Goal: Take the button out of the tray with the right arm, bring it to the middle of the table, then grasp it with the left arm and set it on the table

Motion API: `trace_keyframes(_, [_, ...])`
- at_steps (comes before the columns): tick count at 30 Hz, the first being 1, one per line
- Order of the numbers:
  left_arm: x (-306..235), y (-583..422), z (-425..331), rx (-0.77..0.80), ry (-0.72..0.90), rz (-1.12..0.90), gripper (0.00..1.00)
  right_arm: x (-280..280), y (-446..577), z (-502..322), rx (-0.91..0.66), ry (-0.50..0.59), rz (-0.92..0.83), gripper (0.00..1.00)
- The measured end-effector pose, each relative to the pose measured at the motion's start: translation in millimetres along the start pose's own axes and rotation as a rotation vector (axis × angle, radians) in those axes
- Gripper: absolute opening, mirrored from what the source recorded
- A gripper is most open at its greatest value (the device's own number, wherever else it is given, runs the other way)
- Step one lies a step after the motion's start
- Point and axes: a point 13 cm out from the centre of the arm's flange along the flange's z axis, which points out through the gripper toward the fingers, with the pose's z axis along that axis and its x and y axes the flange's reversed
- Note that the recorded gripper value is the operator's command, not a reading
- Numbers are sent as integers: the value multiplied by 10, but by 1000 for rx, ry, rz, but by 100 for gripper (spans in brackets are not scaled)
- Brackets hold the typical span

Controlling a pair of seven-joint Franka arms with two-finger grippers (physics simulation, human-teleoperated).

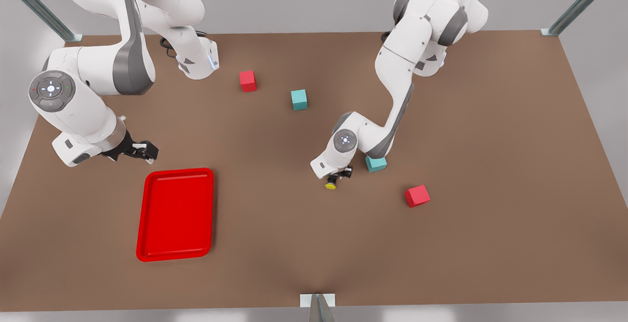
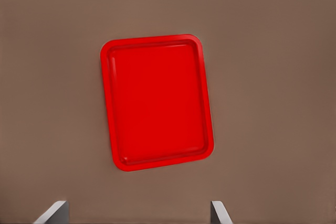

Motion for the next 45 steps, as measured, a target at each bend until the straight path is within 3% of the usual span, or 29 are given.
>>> trace_keyframes(9, [-28,54,274,0,-12,26,100,0,-21,7,13,1,-67,100])
trace_keyframes(11, [-39,63,293,0,-16,30,81,0,-23,7,14,1,-77,100])
trace_keyframes(14, [-64,78,288,0,-24,35,78,-1,-24,7,14,1,-91,100])
trace_keyframes(20, [-135,157,240,-1,-38,36,55,-1,-25,11,15,2,-113,100])
trace_keyframes(23, [-155,195,232,-3,-40,35,48,-1,-25,11,15,2,-121,100])
trace_keyframes(33, [-337,148,-174,-14,-52,12,47,-3,-27,10,16,2,-141,100])
trace_keyframes(39, [-887,138,-828,-27,-168,-239,46,-4,-26,13,16,2,-148,100])
trace_keyframes(41, [-1022,161,-968,-87,-238,-319,46,-4,-27,11,16,1,-150,100])
trace_keyframes(45, [-930,337,-942,-378,-388,-413,46,-5,-27,11,16,1,-154,100])
